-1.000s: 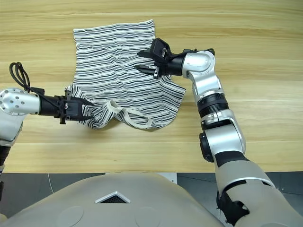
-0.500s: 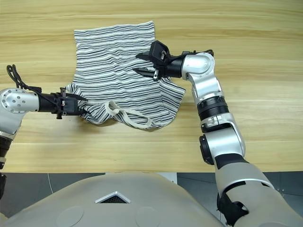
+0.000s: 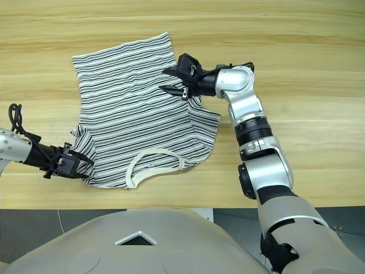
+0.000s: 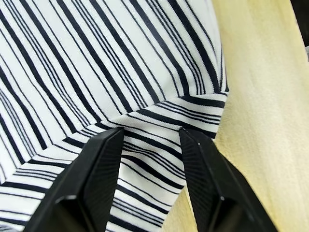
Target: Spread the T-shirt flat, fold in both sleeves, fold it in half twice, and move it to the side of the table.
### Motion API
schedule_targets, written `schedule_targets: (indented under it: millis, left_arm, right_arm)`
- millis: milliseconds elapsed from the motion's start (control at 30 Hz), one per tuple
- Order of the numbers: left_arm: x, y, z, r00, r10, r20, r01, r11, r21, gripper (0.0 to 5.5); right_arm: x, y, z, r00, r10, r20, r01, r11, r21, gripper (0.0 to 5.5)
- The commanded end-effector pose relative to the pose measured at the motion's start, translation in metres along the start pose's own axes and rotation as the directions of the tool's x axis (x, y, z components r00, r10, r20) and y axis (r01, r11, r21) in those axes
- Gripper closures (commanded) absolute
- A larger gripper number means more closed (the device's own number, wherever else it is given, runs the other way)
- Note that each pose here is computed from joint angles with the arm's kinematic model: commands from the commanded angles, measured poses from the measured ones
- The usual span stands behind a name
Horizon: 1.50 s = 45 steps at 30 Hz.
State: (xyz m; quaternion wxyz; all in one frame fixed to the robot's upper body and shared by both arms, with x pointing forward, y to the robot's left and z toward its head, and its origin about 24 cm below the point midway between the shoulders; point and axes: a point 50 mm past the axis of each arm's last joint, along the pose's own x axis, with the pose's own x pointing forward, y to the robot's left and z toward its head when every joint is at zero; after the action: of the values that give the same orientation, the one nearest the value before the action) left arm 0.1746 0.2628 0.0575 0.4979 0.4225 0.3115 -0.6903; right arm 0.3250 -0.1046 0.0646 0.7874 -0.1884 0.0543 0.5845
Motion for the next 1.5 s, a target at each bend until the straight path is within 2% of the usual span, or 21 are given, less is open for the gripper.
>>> schedule_targets:
  millis: [33, 233, 400, 500, 633, 767, 867, 967, 1067, 1167, 1400, 1500]
  left_arm:
    - [-0.024, 0.023, -0.013, 0.993, 0.086, -0.084, -0.089, 0.996, -0.026, 3.37]
    - [-0.041, 0.029, -0.020, 0.994, 0.051, -0.098, -0.055, 0.998, -0.040, 3.37]
    - [-0.047, 0.026, 0.005, 0.999, 0.028, 0.034, -0.029, 0.999, 0.024, 3.37]
    - [-0.082, 0.039, 0.013, 0.981, 0.122, 0.148, -0.098, 0.982, -0.158, 3.37]
    - [-0.103, 0.029, -0.007, 0.979, 0.145, 0.142, -0.081, 0.920, -0.384, 3.37]
    - [-0.098, 0.014, -0.026, 0.977, 0.132, 0.169, -0.019, 0.839, -0.544, 3.37]
    - [-0.083, 0.007, -0.038, 0.970, 0.118, 0.214, 0.053, 0.754, -0.655, 3.37]
    - [-0.065, 0.012, -0.051, 0.942, 0.182, 0.283, 0.101, 0.650, -0.753, 3.37]
    - [-0.051, 0.012, -0.066, 0.937, 0.213, 0.276, 0.102, 0.590, -0.801, 3.37]
    - [-0.056, 0.011, -0.083, 0.937, 0.261, 0.233, 0.065, 0.524, -0.849, 3.37]
    - [-0.068, 0.016, -0.090, 0.909, 0.349, 0.230, 0.026, 0.503, -0.864, 3.37]
    - [-0.057, 0.015, -0.093, 0.926, 0.308, 0.218, 0.038, 0.498, -0.866, 3.37]
  right_arm:
    - [0.001, 0.000, 0.006, 1.000, 0.011, 0.025, -0.011, 1.000, -0.012, 3.46]
    - [-0.003, -0.003, 0.008, 0.999, -0.001, 0.032, 0.001, 1.000, -0.013, 3.46]
    - [-0.004, -0.005, 0.010, 0.999, -0.003, 0.032, 0.003, 1.000, -0.016, 3.46]
    - [-0.004, -0.004, 0.010, 0.999, -0.007, 0.036, 0.008, 1.000, -0.018, 3.46]
    - [-0.005, -0.004, 0.010, 0.999, -0.012, 0.036, 0.012, 1.000, -0.020, 3.46]
    - [-0.006, -0.004, 0.010, 0.999, -0.016, 0.035, 0.016, 1.000, -0.021, 3.46]
    - [-0.010, -0.003, 0.008, 0.999, -0.031, 0.035, 0.032, 0.999, -0.018, 3.46]
    - [-0.015, -0.003, 0.007, 0.998, -0.046, 0.031, 0.047, 0.999, -0.017, 3.46]
    - [-0.018, -0.002, 0.006, 0.998, -0.053, 0.028, 0.054, 0.998, -0.014, 3.46]
    - [-0.020, -0.002, 0.005, 0.998, -0.057, 0.026, 0.057, 0.998, -0.013, 3.46]
    - [-0.021, -0.001, 0.004, 0.999, -0.049, 0.014, 0.049, 0.999, -0.012, 3.46]
    - [-0.022, -0.002, 0.005, 0.999, -0.052, 0.016, 0.053, 0.999, -0.014, 3.46]
